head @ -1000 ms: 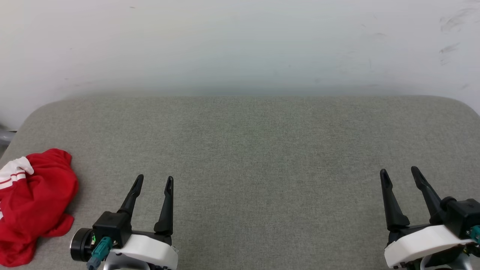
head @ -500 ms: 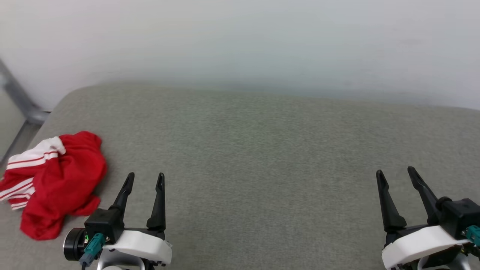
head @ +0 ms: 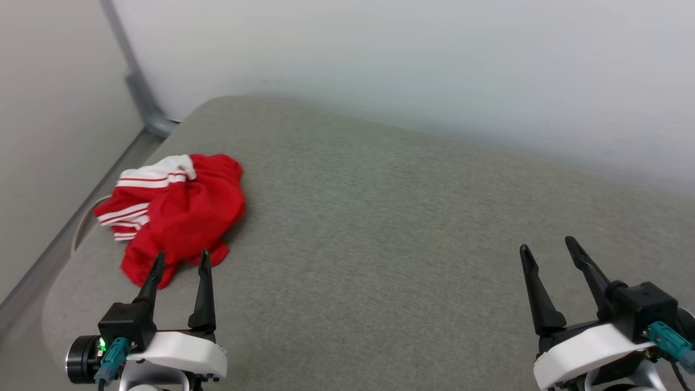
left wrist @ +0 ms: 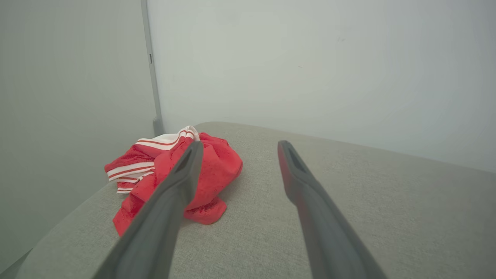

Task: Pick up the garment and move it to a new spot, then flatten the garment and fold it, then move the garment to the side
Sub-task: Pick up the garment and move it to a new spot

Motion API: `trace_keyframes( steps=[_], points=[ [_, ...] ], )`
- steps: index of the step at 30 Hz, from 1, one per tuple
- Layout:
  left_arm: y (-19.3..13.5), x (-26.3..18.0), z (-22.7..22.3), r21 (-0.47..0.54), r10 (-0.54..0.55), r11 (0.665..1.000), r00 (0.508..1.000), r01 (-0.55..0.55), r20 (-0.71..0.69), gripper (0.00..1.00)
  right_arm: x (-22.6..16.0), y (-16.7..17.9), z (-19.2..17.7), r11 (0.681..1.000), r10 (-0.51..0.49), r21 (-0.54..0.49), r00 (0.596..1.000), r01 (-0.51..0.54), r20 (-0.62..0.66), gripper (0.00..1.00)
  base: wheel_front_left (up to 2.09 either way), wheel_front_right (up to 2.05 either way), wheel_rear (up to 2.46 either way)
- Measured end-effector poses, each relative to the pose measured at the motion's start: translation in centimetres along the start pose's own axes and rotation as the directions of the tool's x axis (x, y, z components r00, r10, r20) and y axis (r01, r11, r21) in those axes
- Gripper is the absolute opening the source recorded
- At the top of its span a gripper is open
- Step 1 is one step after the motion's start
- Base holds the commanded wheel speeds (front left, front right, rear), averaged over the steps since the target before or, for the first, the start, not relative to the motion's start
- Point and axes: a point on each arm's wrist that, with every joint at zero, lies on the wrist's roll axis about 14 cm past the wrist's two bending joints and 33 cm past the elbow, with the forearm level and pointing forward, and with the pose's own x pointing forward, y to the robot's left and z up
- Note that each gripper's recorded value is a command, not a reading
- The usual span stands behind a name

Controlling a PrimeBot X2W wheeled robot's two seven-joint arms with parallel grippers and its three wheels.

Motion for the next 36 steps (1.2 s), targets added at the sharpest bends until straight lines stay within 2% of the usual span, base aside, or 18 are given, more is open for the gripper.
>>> trace_keyframes(
  steps=[8, 16, 27, 36],
  points=[
    [4.8, -2.6, 0.8, 0.037, 0.133, 0.990, 0.991, -0.133, 0.011, 1.00, 2.2, 4.4, -0.2, 0.990, 0.138, 0.000, 0.990, -0.139, -0.002, 1.00, 0.00, 0.00, 0.00],
    [7.4, -4.2, 1.2, 0.041, 0.218, 0.975, 0.976, -0.218, 0.015, 1.00, 3.8, 7.4, 0.1, 0.972, 0.236, 0.001, 0.972, -0.236, 0.013, 1.00, 0.00, 0.00, 0.00],
    [8.0, -4.3, 1.2, 0.045, 0.247, 0.968, 0.969, -0.247, 0.011, 1.00, 4.8, 7.6, -0.4, 0.967, 0.253, 0.019, 0.967, -0.253, 0.006, 1.00, 0.00, 0.00, 0.00],
    [7.9, -0.6, 1.2, 0.021, 0.235, 0.972, 0.972, -0.235, 0.006, 1.00, 6.0, 5.8, -1.0, 0.975, 0.219, 0.027, 0.976, -0.219, -0.008, 1.00, 0.00, 0.00, 0.00]
  ],
)
